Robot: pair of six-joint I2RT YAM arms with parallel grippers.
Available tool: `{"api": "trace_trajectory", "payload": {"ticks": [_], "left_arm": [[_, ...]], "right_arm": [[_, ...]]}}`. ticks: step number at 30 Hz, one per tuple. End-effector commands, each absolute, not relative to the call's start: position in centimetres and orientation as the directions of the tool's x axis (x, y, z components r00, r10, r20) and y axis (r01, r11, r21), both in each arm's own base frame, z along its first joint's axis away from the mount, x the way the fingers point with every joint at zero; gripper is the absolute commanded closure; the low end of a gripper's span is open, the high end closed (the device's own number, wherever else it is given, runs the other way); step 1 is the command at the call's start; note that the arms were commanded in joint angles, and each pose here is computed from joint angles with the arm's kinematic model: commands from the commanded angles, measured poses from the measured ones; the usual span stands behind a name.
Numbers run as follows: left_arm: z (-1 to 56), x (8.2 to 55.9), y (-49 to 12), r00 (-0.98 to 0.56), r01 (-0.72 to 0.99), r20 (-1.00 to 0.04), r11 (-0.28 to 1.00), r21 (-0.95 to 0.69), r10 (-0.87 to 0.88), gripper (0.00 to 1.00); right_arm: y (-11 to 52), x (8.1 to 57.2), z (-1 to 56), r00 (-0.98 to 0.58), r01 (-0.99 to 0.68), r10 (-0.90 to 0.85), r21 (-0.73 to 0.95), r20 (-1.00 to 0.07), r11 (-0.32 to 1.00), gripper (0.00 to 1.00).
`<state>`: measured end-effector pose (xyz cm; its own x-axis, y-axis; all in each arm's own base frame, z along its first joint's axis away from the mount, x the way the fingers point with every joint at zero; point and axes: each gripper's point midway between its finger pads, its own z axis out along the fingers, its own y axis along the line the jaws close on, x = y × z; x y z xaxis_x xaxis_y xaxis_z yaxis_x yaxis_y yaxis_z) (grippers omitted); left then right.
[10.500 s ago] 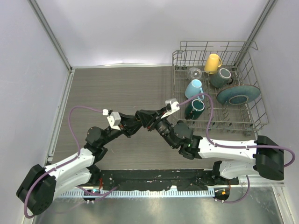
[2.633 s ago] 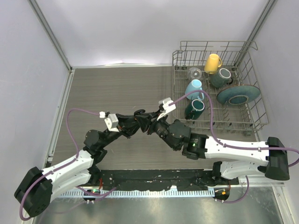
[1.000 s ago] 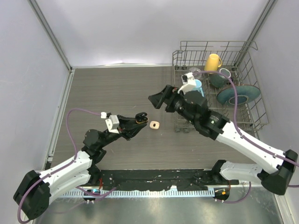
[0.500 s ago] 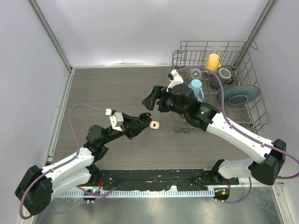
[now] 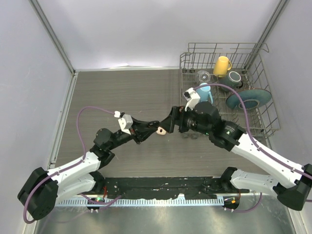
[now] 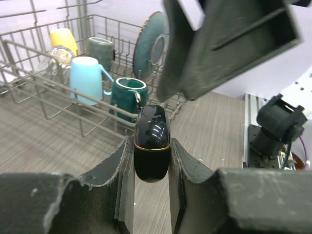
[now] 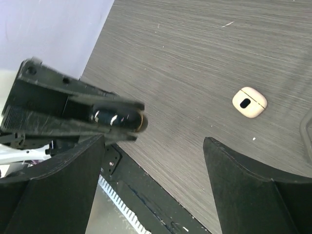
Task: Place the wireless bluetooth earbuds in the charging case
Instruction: Close the charging case, then place the charging case at the center of the board.
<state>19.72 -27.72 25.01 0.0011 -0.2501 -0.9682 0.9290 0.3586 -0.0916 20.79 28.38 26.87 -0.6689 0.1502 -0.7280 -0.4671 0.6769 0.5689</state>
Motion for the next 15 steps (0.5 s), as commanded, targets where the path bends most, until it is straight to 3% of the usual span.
{"api": "trace_trajectory", "payload": {"ticks": [1, 5, 10, 15], "left_arm": [[27.3, 21.6, -26.9, 0.032, 0.888, -0.944, 0.442, -0.123, -0.329, 1.00], [23.8, 22.0, -27.3, -0.140, 0.857, -0.957, 0.453, -0.246, -0.255, 1.00], [16.6, 21.9, -27.9, -0.527, 0.677, -0.829, 0.498, -0.542, -0.186, 1.00], [11.7, 21.6, -28.3, -0.711, 0.506, -0.677, 0.531, -0.680, -0.189, 1.00]], "right_arm": [[26.7, 21.3, 27.9, -0.600, -0.463, 0.182, 0.523, -0.779, 0.716, 0.14], [22.9, 23.8, 26.5, -0.551, -0.236, 0.300, 0.491, -0.778, 0.839, 0.10], [23.2, 23.6, 25.6, -0.575, -0.231, 0.293, 0.495, -0.764, 0.838, 0.09], [23.8, 23.4, 24.7, -0.609, -0.229, 0.283, 0.506, -0.741, 0.831, 0.09]]}}
